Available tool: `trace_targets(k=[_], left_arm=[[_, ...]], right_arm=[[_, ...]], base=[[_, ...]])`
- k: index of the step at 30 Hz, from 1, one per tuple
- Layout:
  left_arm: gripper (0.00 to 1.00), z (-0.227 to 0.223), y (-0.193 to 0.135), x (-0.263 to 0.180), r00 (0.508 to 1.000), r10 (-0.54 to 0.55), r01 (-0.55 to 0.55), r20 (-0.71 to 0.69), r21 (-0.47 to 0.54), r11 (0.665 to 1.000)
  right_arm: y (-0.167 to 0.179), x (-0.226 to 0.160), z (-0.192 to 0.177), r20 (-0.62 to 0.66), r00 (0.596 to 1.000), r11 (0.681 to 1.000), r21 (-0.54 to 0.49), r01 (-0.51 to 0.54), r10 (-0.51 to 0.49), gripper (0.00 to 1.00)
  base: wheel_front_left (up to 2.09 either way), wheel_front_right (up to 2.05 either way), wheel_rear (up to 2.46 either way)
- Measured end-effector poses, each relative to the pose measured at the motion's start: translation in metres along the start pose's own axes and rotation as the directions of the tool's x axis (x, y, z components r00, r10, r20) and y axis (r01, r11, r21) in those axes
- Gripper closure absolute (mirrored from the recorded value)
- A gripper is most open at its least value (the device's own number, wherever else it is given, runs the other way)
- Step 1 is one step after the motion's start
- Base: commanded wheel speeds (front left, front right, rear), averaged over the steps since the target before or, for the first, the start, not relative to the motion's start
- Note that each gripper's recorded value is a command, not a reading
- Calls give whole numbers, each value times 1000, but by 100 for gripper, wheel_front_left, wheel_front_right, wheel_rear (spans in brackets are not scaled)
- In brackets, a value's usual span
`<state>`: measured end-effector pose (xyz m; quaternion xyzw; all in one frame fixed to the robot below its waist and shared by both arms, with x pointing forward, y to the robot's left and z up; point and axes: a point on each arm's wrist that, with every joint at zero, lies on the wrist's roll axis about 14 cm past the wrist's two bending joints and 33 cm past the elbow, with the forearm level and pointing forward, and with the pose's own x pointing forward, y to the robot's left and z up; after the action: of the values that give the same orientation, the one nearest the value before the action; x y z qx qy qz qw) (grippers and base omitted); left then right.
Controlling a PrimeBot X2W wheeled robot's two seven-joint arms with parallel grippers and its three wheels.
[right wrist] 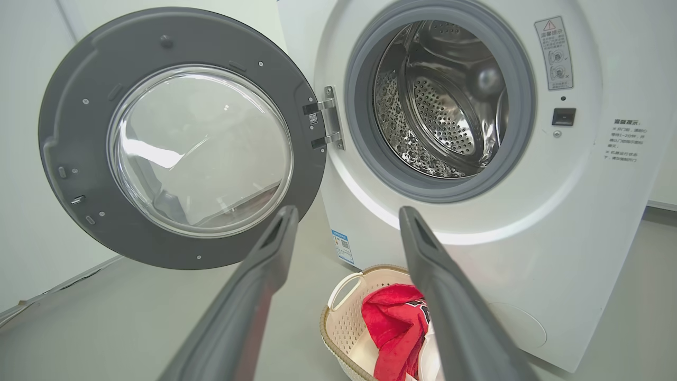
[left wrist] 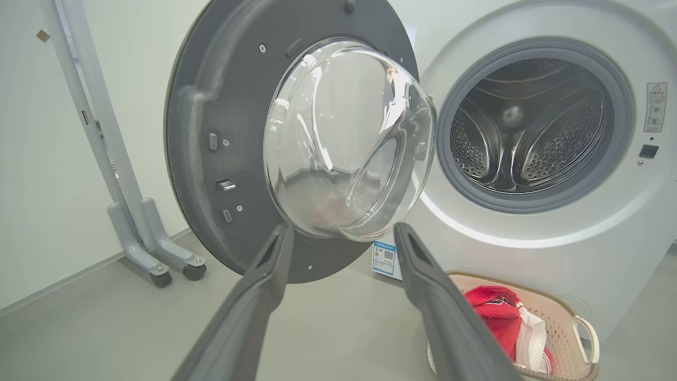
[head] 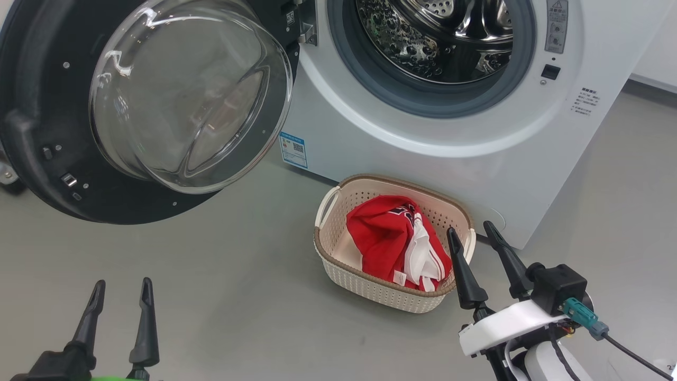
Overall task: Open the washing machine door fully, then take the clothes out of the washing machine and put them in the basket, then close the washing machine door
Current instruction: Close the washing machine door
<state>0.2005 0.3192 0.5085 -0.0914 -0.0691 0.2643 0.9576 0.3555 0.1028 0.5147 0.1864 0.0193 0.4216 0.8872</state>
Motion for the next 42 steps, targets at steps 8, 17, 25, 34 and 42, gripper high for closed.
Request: trace_targets(k=[8,17,25,34,42], left_arm=[[100,-1,2,0,1000,10,-10,-5,-2,1000],[100,6,15,6,999,53,-53,6,22,998],[100,53,55,31,986,112,-124,120,96,988],[100,154,110,70,922,156,-232,353,184,955],[100,156,149,109,909,300,-292,291,-70,954]], right_arm=[[-2,0,-2,-4,1000,1000,7,2,-2,0],[-10,2,-8,-14,1000,1000,9,6,-6,0],[-18,2,-18,-40,999,1000,-4,-7,7,0],[-38,-1,-23,-59,998,1000,-26,16,-17,0],[-66,-9,-17,-41,995,996,-38,85,-87,0]], base=[[0,0,0],[0,0,0],[0,0,0],[0,0,0],[0,0,0]])
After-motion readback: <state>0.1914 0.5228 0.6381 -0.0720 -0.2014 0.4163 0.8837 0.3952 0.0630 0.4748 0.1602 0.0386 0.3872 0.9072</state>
